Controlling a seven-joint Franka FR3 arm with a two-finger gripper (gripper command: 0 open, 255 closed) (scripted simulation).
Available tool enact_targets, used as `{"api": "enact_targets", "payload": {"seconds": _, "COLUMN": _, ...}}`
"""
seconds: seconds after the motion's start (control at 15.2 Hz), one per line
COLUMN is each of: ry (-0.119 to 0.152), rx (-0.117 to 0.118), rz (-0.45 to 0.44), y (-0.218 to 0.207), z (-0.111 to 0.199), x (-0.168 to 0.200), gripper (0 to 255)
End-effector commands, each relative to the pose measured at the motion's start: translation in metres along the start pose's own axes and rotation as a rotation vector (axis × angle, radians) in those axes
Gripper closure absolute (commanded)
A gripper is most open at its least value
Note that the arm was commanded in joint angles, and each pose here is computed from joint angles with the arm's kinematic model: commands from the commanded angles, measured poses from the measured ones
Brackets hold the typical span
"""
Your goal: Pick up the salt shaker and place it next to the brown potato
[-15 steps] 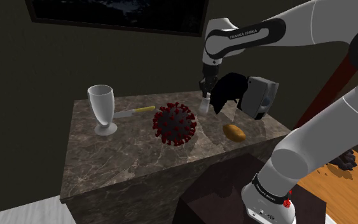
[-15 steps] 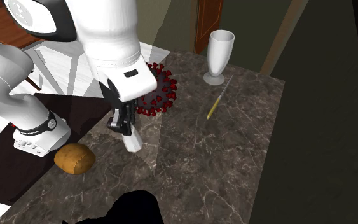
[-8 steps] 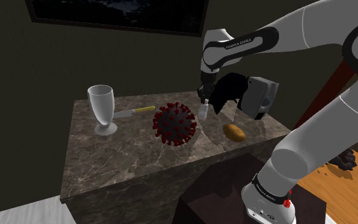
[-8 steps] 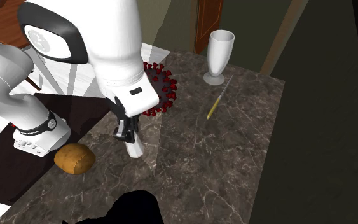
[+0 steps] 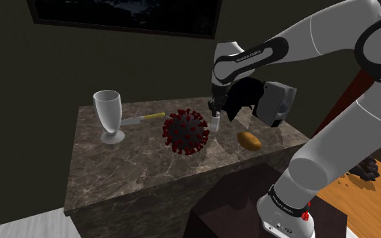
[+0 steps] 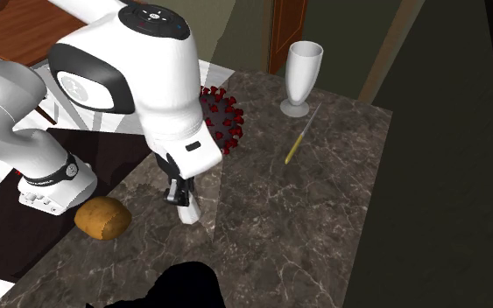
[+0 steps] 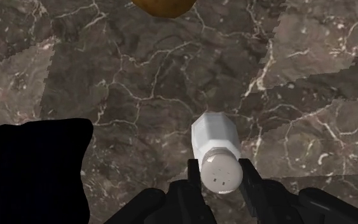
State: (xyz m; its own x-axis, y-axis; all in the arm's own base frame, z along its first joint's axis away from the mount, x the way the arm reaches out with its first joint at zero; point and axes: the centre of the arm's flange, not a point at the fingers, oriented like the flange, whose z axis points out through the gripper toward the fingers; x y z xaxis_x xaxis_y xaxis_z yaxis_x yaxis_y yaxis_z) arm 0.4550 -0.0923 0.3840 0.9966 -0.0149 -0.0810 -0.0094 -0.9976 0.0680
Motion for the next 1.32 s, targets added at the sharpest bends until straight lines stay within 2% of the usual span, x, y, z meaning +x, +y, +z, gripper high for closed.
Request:
{"api": "enact_targets", "payload": {"seconds": 0.0, "ry": 0.001, "rx": 0.000, "rz": 0.000, "y": -0.001, "z": 0.003, "x": 0.000, "gripper": 255}}
{"api": "enact_targets", "payload": {"seconds": 0.4, "ry": 0.001, "rx": 0.000, "rz": 0.000, "y": -0.001, "z": 0.003, "x": 0.000, "gripper": 255}}
{"api": "enact_targets", "payload": {"seconds": 0.46, "ry": 0.001, "rx": 0.000, "rz": 0.000, "y": -0.001, "z": 0.003, "x": 0.000, "gripper": 0}}
{"api": "enact_targets", "payload": {"seconds": 0.79, "ry": 0.001, "rx": 0.000, "rz": 0.000, "y": -0.001, "z": 0.003, "x": 0.000, "gripper": 0}}
{"api": "enact_targets", "payload": {"seconds": 1.06, "ry": 0.001, "rx": 0.000, "rz": 0.000, "y": -0.001, "z": -0.047, "x": 0.000, "gripper": 0}}
{"api": "enact_targets", "payload": {"seconds": 1.25, "ry": 0.001, "rx": 0.000, "rz": 0.000, "y": -0.001, "z": -0.047, "x": 0.000, "gripper": 0}}
